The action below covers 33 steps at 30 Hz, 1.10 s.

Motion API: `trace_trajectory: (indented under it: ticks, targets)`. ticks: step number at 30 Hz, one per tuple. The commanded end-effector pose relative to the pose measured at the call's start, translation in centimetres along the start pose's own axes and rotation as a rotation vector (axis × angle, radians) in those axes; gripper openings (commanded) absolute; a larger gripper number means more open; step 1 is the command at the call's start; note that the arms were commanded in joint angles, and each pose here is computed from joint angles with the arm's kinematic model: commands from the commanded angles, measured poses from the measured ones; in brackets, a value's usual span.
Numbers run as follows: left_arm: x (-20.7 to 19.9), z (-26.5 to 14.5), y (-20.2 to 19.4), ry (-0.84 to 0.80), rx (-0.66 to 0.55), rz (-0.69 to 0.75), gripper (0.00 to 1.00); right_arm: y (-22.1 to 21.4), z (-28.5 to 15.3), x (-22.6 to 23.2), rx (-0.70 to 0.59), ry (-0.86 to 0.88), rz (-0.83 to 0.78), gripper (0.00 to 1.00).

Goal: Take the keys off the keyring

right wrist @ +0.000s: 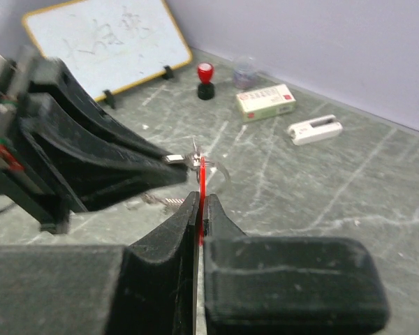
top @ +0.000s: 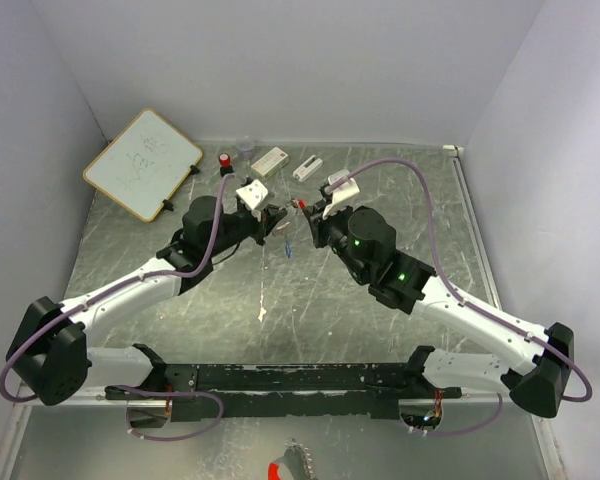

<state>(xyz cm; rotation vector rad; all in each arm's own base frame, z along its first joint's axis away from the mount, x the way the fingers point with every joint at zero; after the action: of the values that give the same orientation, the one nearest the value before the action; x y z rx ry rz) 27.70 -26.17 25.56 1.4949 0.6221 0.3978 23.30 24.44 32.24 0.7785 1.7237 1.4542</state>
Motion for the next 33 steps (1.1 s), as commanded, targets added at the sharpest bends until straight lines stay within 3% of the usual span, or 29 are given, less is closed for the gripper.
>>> trace_trajectory:
  ticks: [1,7,16,21,33]
  targets:
    - [1.5,-0.8,1.8,0.117,0.102,0.118,0.07,-0.1,-0.7,-1.9,-0.024,-0.141,-0.008,0.0]
    - [1.6,-1.6,2.8,0.134,0.189,0.15,0.07,-2.1,-0.8,-2.9,0.034,-0.241,-0.025,0.0]
    - [1.0,-2.4,5.3,0.139,0.087,0.164,0.07,-4.1,-0.3,-2.0,0.066,-0.201,-0.023,0.0]
    - [0.8,-2.6,6.4,0.163,0.061,0.201,0.07,-4.5,0.2,-0.9,0.063,-0.134,-0.013,0.14]
    - [-1.1,-2.4,9.1,0.166,0.044,0.306,0.07,-5.6,1.9,1.7,0.015,0.007,0.013,0.2]
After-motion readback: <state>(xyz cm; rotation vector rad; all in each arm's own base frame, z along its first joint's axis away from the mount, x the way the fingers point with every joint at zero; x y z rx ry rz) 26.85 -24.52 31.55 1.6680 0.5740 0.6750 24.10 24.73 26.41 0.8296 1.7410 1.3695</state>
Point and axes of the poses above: each gripper's point midway between its finger pads, its own z axis out along the fingers, its own x axis along the line the jaws close on, y = z × x, the point moved 5 cm from there along -z, back along the fingers, and after that the axes turned 9 degrees about -z, right-handed, at the moved point
